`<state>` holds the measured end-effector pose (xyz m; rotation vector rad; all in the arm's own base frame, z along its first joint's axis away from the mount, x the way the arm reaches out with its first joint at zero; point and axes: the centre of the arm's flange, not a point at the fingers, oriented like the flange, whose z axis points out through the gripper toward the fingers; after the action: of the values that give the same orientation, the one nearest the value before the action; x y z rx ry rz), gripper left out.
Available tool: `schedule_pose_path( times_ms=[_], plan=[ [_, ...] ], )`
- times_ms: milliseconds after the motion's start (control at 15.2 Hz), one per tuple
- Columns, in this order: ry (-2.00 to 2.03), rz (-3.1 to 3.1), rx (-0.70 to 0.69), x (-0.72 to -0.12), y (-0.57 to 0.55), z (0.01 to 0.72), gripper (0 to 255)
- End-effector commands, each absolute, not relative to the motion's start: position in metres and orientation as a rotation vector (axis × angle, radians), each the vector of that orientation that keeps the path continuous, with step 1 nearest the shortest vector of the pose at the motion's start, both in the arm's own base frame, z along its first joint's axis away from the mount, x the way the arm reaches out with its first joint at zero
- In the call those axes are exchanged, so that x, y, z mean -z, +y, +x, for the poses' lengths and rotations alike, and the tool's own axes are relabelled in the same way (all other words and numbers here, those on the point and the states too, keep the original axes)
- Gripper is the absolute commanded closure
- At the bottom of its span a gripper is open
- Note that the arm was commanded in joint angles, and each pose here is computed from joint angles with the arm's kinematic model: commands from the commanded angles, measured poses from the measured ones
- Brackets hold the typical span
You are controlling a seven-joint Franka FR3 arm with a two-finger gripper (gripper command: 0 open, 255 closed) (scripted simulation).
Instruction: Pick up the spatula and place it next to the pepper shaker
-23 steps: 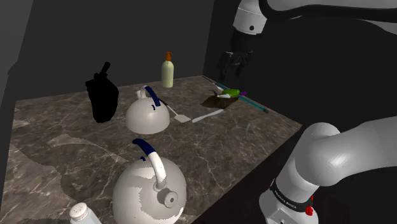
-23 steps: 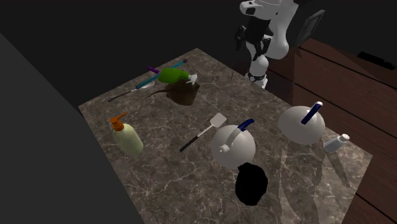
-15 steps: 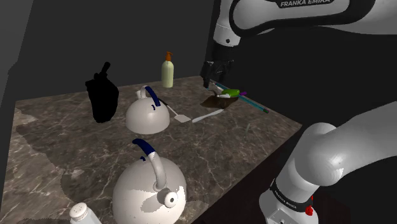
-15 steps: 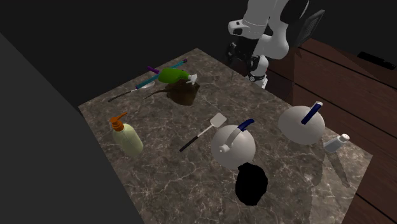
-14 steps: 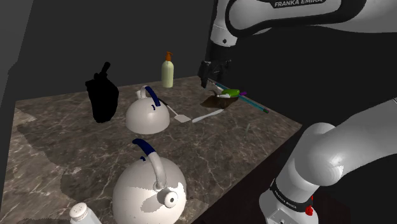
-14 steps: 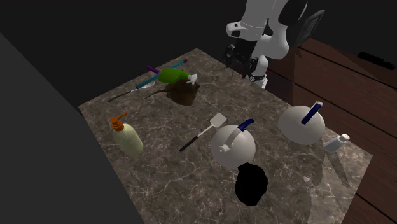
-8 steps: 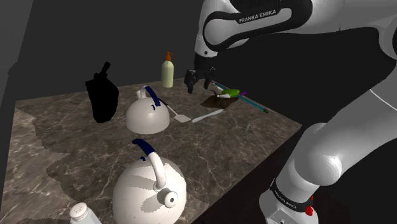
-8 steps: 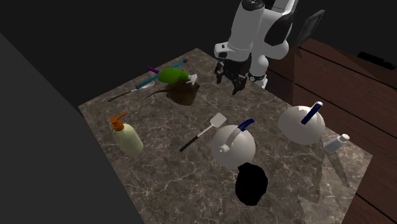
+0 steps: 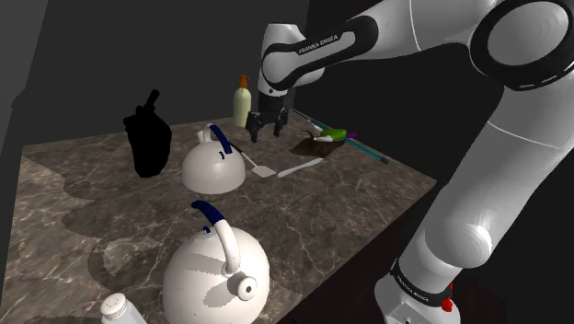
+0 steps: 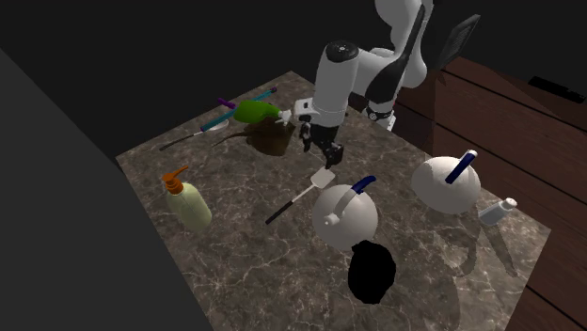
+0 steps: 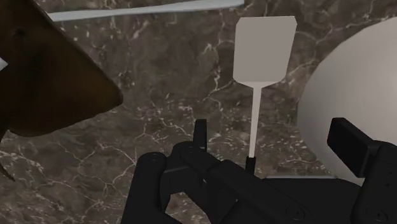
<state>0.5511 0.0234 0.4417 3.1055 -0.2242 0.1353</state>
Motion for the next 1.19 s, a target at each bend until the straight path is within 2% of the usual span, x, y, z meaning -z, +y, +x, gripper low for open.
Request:
schedule_pose_path(
  times_ms=[0,396,1122],
  plan=[
    [-0.231,3.111,-0.127,-0.425,0.024,0.575,0],
    [-0.251,3.126,-0.104,-0.378,0.022,0.637,0],
    [-0.251,3.126,-0.104,-0.338,0.022,0.640,0]
  ],
)
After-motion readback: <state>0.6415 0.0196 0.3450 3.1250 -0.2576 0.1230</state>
